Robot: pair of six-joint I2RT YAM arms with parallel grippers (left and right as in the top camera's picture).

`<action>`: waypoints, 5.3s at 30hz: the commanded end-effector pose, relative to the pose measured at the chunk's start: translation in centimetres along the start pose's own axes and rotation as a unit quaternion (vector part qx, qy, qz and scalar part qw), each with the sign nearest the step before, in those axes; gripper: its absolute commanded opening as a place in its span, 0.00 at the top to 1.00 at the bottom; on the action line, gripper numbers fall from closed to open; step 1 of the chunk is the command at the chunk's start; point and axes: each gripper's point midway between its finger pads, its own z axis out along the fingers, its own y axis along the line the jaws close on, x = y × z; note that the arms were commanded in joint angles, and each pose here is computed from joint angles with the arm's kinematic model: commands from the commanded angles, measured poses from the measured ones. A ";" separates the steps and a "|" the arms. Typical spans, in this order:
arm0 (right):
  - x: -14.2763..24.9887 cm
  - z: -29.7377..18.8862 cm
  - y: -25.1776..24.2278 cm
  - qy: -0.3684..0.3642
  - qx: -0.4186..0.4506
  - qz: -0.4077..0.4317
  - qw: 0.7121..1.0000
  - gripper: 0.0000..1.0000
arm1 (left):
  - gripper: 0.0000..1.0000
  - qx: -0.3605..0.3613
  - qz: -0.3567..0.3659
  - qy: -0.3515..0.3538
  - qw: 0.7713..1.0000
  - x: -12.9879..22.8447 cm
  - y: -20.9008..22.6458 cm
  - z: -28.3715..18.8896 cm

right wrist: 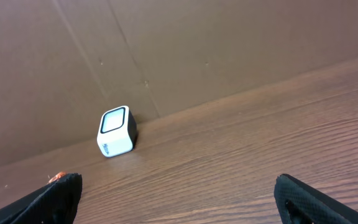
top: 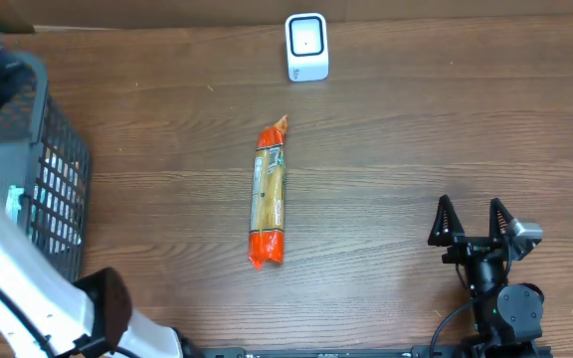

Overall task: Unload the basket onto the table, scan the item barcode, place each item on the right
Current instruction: 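Move the left gripper back into the basket toward the teal packet, then carry the teal wipe packet to the table and release it, then return the left gripper to the basket and grasp the white tube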

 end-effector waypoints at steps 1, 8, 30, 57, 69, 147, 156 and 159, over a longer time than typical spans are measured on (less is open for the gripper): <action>0.2 0.0 0.0 -0.001 -0.002 0.002 1.000 0.00 | 0.00 0.003 -0.021 0.066 0.998 0.8 3.2 3.4; 0.2 0.0 0.0 -0.001 -0.002 0.002 1.000 0.00 | 0.04 -0.037 -0.111 0.142 0.983 2.7 10.5 9.2; 0.2 0.0 0.0 -0.001 -0.002 0.002 1.000 0.00 | 0.13 -0.024 0.177 0.166 0.970 11.4 16.3 27.0; 0.2 0.0 0.0 -0.001 -0.002 0.002 1.000 0.00 | 0.35 0.051 0.250 0.250 0.934 24.2 14.7 38.9; 0.2 0.0 0.0 -0.001 -0.002 0.002 1.000 0.00 | 0.96 0.021 0.207 0.236 0.949 21.8 14.5 36.9; 0.2 0.0 0.0 -0.001 -0.002 0.002 1.000 0.00 | 0.00 0.383 0.421 0.198 0.798 29.2 -30.4 -4.4; 0.2 0.0 0.0 -0.001 -0.002 0.002 1.000 0.00 | 0.00 0.302 0.338 0.086 0.887 13.0 -20.9 -3.5; 0.2 0.0 0.0 -0.001 -0.002 0.002 1.000 0.00 | 0.00 0.261 0.260 0.088 0.926 8.7 -15.8 -0.9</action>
